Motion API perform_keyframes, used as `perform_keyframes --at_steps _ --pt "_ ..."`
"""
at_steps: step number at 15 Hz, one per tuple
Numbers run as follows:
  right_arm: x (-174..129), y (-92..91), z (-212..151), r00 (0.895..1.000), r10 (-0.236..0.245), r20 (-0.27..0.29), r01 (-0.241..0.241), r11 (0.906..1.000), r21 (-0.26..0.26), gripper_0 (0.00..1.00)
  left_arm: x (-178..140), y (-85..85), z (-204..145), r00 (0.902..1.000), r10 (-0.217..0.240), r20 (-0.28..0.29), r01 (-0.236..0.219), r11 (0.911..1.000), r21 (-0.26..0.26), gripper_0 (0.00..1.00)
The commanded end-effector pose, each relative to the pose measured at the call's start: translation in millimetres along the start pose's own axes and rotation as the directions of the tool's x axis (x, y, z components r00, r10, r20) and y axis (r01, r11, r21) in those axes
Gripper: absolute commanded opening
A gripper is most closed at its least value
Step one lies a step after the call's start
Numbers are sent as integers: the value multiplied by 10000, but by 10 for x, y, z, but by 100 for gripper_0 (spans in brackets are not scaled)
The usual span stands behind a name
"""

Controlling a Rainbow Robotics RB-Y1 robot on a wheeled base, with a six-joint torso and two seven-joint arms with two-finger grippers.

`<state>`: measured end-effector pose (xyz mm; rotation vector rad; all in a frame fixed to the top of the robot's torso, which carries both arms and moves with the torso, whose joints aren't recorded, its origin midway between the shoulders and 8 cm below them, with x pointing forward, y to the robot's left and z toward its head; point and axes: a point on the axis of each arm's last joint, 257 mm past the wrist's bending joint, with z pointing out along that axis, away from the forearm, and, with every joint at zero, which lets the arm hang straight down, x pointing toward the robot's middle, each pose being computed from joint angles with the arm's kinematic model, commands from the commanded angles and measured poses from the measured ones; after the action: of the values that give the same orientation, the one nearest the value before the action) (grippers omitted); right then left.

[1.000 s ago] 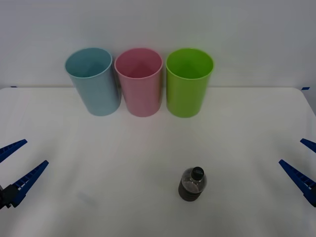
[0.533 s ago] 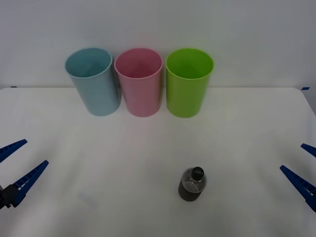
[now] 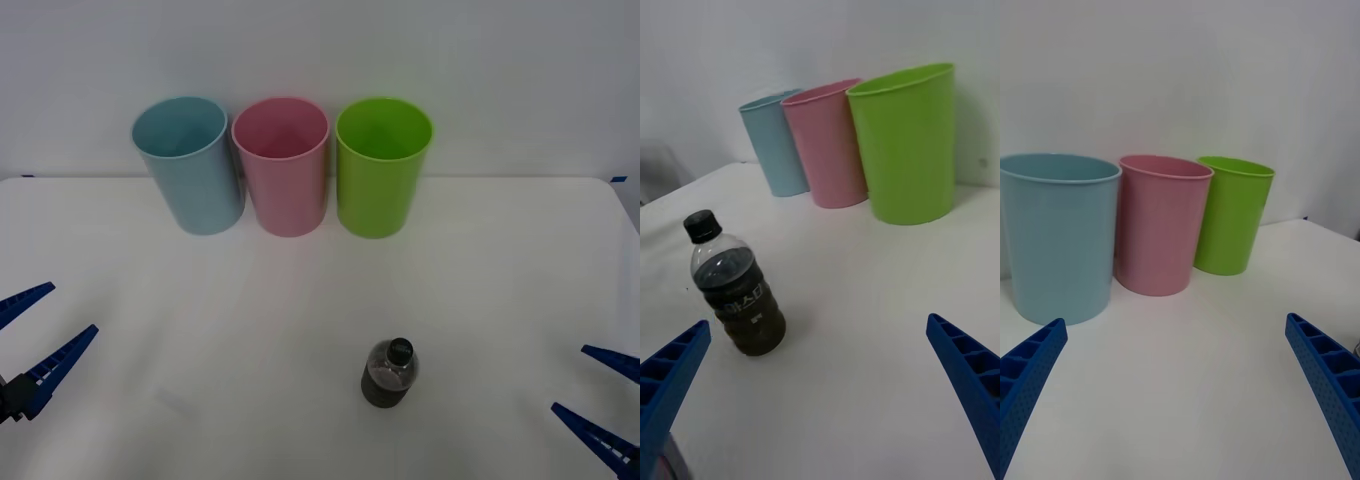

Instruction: Grasp the object on the table and drop it into the matching bin: aluminum can to the light blue bin, PET bottle to the pink bin.

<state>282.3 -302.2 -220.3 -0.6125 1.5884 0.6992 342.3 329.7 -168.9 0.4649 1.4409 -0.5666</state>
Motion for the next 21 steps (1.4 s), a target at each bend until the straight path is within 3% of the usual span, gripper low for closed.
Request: perform_keyframes --at_steps 1,7,14,21 --pt "73 107 69 9988 -490 -22 490 9984 -294 100 0 0 0 10000 -1 -1 1 10000 -1 100" --pt "438 211 258 9884 -1514 -153 1492 9839 -985 100 0 0 0 10000 -1 -1 1 10000 -1 100" --pt "657 362 614 9923 -1238 -35 1212 9768 -1765 100 0 0 0 10000 -1 -1 1 10000 -1 100" --pt "680 449 925 9854 -1691 180 1692 9642 -2043 100 0 0 0 10000 -1 -1 1 10000 -1 100"
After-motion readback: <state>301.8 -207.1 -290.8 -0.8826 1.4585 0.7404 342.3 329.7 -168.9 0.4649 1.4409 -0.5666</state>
